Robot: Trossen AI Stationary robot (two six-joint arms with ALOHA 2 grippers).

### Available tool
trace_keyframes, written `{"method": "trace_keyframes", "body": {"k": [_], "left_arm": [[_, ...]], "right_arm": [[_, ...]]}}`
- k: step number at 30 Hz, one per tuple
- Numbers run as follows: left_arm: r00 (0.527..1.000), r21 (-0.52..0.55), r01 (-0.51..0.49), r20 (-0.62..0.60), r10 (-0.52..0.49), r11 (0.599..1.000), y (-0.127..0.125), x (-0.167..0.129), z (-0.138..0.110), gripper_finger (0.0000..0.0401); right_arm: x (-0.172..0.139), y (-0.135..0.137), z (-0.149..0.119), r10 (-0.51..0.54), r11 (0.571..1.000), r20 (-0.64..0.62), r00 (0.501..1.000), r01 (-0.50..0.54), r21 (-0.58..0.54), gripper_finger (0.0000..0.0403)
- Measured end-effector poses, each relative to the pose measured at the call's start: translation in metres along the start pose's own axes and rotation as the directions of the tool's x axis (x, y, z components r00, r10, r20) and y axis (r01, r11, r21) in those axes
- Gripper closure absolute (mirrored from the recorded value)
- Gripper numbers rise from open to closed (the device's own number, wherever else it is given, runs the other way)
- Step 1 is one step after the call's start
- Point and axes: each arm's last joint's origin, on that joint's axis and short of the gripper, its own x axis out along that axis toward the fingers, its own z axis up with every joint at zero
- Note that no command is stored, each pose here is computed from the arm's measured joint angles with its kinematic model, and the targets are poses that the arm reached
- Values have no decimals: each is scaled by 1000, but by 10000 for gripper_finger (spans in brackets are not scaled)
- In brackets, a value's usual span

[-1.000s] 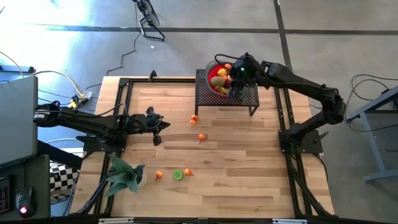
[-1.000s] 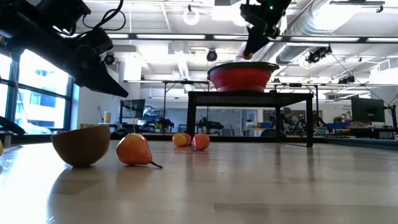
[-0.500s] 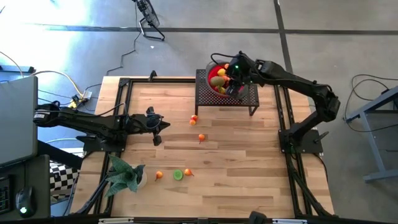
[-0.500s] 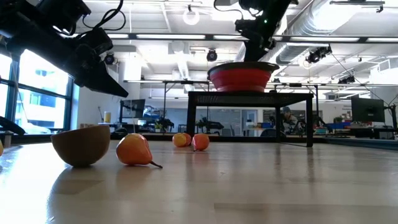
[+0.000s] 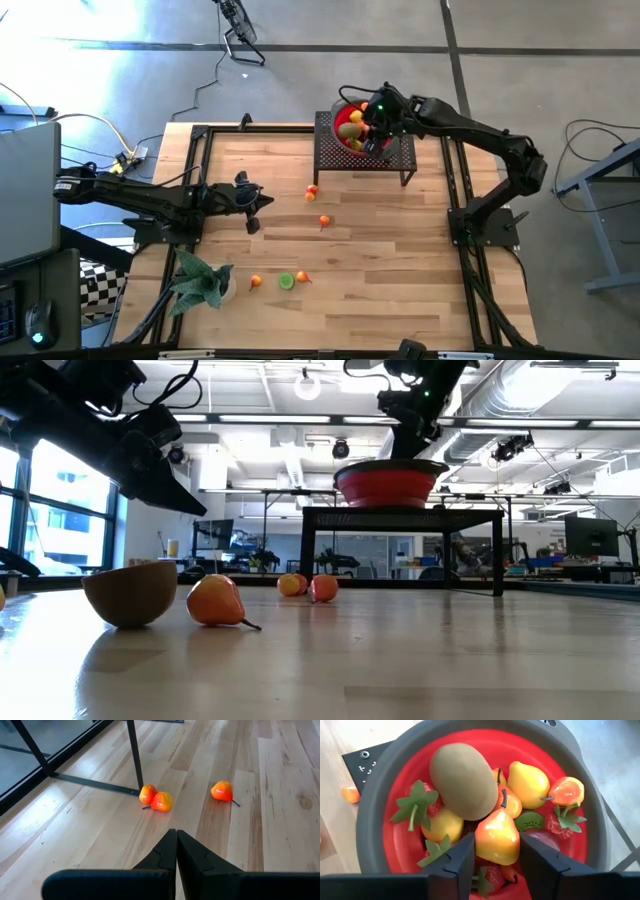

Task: Pick & Place Fruit
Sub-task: Put the pear into the strainer on the shelf

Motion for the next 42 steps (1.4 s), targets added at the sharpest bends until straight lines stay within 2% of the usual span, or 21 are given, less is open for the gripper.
{"method": "trace_keyframes", "body": {"k": [9, 13, 22, 33, 37, 42], "left_arm": [[1000, 0, 0, 0, 0, 1000, 0, 0, 0, 395], [1000, 0, 1, 0, -1, 1000, 0, 0, 0, 395], [1000, 1, 1, -1, -1, 1000, 0, 0, 0, 395], [1000, 0, 1, -1, -1, 1000, 0, 0, 0, 395], [1000, 0, 2, -1, -2, 1000, 0, 0, 0, 395], [1000, 0, 6, -1, -6, 1000, 0, 0, 0, 395]], "right_arm": [[0, 0, 0, -18, 1000, -3, 1000, 18, -1, 193], [-3, 0, 0, -13, 1000, 3, 1000, 13, 3, 181], [-32, 19, 0, 30, 999, 84, 996, -27, -42, 216], [-54, 70, 2, 163, 975, 166, 973, -133, -176, 256], [-62, 91, 6, 256, 952, 229, 939, -204, -227, 260], [-75, 114, 13, 390, 908, 329, 860, -300, -291, 261]]}}
